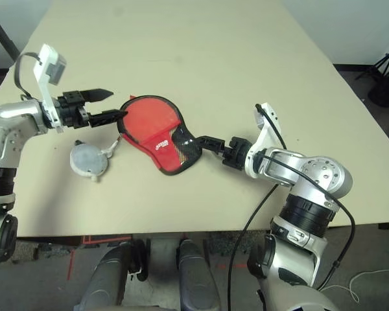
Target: Store the ping-pong paddle in its case and zip it.
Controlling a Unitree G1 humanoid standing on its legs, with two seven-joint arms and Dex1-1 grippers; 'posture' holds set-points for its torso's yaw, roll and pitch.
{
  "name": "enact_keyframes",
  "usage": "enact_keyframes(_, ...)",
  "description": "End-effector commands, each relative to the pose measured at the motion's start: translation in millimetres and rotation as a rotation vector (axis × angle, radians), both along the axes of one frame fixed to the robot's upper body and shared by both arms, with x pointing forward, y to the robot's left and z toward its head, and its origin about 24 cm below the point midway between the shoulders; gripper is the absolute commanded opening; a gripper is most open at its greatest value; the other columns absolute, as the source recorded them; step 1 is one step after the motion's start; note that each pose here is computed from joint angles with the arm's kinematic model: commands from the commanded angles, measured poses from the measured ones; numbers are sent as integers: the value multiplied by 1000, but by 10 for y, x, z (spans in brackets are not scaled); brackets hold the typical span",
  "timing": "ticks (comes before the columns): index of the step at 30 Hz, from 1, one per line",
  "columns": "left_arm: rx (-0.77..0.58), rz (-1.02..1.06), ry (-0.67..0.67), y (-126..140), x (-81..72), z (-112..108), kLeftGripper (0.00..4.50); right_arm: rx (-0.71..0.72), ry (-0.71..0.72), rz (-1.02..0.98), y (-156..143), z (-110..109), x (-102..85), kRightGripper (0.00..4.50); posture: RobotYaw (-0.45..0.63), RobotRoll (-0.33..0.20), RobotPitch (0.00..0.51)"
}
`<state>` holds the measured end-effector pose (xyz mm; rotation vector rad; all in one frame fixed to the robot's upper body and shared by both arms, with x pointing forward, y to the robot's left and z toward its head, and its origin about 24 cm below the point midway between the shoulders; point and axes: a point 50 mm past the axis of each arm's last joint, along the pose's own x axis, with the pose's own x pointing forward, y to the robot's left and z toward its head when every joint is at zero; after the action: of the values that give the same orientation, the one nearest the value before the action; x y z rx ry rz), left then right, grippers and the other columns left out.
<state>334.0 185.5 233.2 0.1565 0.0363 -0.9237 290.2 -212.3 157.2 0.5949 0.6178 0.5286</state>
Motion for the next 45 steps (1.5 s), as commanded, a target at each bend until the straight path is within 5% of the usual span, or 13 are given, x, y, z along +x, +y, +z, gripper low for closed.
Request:
enact_keyframes(1,-6,6,28,-16,-54,-80,4500,11,83,67,63,-129,-64,4460,-8,0,219)
enact_keyframes(38,-45,-14,30,-219,-68,-88,4500,273,253,-11,688,-415,341,4460,-2,0,233)
enact_keyframes(41,-47,-10,31,-216,-66,-94,4500,271,253,3,744,-413,352,3889,0,0,234)
enact_keyframes(45,-50,-5,31,-212,-64,-97,4500,262,252,26,802,-414,346,2573,0,0,235)
